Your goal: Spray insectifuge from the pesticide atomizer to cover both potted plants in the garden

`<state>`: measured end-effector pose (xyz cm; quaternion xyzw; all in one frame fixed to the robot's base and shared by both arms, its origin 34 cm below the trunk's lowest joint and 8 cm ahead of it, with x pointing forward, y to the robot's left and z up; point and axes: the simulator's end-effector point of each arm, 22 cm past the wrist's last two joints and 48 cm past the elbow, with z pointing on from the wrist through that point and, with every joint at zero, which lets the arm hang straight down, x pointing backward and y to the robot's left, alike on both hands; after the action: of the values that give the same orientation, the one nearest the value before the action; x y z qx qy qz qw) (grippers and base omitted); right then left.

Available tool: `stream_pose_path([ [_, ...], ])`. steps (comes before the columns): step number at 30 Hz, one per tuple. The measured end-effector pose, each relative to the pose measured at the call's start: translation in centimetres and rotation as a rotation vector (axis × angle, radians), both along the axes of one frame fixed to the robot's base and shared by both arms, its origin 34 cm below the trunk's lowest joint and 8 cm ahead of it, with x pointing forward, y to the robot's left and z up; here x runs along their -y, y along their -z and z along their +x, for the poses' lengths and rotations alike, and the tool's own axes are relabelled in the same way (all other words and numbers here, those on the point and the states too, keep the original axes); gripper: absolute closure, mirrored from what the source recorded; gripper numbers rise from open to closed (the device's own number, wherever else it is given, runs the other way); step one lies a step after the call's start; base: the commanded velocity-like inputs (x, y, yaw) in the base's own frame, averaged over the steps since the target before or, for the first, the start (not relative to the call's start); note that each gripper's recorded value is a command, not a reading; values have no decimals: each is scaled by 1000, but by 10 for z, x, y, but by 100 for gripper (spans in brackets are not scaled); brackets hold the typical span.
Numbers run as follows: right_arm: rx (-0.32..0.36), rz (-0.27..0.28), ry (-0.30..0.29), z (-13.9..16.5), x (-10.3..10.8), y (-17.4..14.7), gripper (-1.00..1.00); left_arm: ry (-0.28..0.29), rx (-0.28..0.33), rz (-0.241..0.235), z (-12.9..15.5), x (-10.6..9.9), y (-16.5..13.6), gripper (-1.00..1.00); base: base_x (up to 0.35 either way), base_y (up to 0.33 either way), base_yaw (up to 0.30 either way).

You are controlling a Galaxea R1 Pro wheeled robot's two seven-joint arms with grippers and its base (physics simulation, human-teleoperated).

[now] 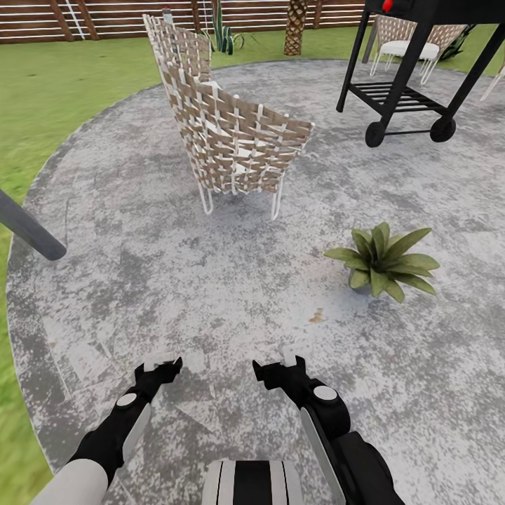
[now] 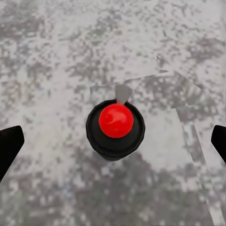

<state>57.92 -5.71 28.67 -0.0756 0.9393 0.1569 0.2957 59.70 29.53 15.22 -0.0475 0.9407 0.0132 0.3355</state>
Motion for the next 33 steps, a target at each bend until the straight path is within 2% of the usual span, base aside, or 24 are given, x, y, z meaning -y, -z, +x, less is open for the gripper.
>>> stream_pose_path([
  [19,-2,0,0,0,0,1,-100,3,-3,-1,-1,1,1,-100,7,-1,0],
  [33,-25,0,0,-6,0,13,-100,3,-27,0,-10,1,14,-100,0,0,0],
])
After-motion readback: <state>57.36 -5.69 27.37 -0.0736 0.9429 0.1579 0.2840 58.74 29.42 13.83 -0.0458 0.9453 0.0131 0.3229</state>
